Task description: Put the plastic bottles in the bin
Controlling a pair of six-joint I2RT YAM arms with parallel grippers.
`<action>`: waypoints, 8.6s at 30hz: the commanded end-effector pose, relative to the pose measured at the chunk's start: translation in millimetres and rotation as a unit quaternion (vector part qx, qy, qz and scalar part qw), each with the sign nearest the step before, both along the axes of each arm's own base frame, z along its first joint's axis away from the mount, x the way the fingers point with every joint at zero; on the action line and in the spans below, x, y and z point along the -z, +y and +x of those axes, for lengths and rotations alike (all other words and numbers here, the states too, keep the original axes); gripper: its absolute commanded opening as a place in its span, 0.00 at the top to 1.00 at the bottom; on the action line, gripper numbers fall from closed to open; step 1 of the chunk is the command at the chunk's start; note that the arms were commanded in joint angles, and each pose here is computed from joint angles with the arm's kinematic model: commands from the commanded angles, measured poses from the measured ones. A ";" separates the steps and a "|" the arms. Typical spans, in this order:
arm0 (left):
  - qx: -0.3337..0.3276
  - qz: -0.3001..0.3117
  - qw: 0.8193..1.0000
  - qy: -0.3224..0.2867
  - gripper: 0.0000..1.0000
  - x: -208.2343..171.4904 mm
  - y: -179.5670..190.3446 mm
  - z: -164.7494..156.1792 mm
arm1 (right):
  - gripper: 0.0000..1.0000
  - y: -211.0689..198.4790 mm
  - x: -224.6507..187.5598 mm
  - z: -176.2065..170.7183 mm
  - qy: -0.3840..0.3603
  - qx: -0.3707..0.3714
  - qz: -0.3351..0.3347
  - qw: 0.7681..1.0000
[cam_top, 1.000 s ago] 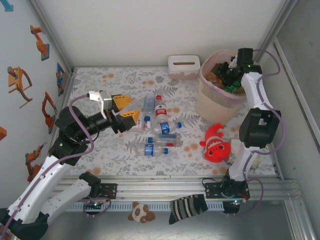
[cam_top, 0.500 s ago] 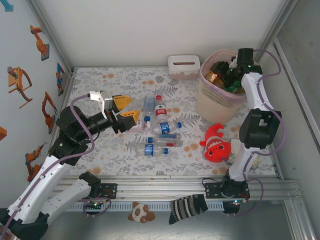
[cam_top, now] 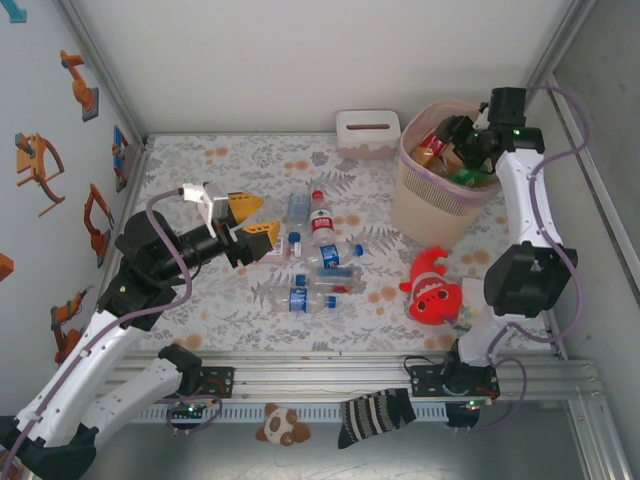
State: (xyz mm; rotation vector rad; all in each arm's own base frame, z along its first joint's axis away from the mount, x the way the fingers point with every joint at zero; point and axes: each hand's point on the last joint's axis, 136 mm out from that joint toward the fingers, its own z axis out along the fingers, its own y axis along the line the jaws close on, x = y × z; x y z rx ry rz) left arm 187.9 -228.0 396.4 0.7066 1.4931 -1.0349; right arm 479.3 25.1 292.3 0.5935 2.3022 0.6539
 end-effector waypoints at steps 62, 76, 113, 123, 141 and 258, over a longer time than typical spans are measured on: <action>-0.125 0.139 0.976 0.108 0.26 66.7 10.4 58.6 | 0.75 19.1 -30.1 -44.2 0.008 -0.130 -0.124 0.984; -0.124 0.372 0.899 0.194 0.27 171.4 17.0 89.8 | 0.75 17.4 -93.7 -99.9 -0.070 -0.111 -0.137 0.982; -0.015 0.527 0.781 0.336 0.18 319.3 79.1 212.6 | 0.74 21.6 -99.2 -141.9 -0.081 -0.112 -0.125 0.982; 0.005 0.530 0.766 0.364 0.18 352.3 77.6 214.4 | 0.75 23.6 -98.6 -142.4 -0.081 -0.113 -0.117 0.983; 0.005 0.530 0.764 0.368 0.40 353.2 78.6 211.6 | 0.75 26.0 -104.9 -146.7 -0.095 -0.112 -0.110 0.983; 0.269 0.003 0.951 -0.151 0.23 -62.6 -89.1 -36.5 | 0.48 267.1 -223.5 -312.0 -0.559 -0.477 0.016 0.678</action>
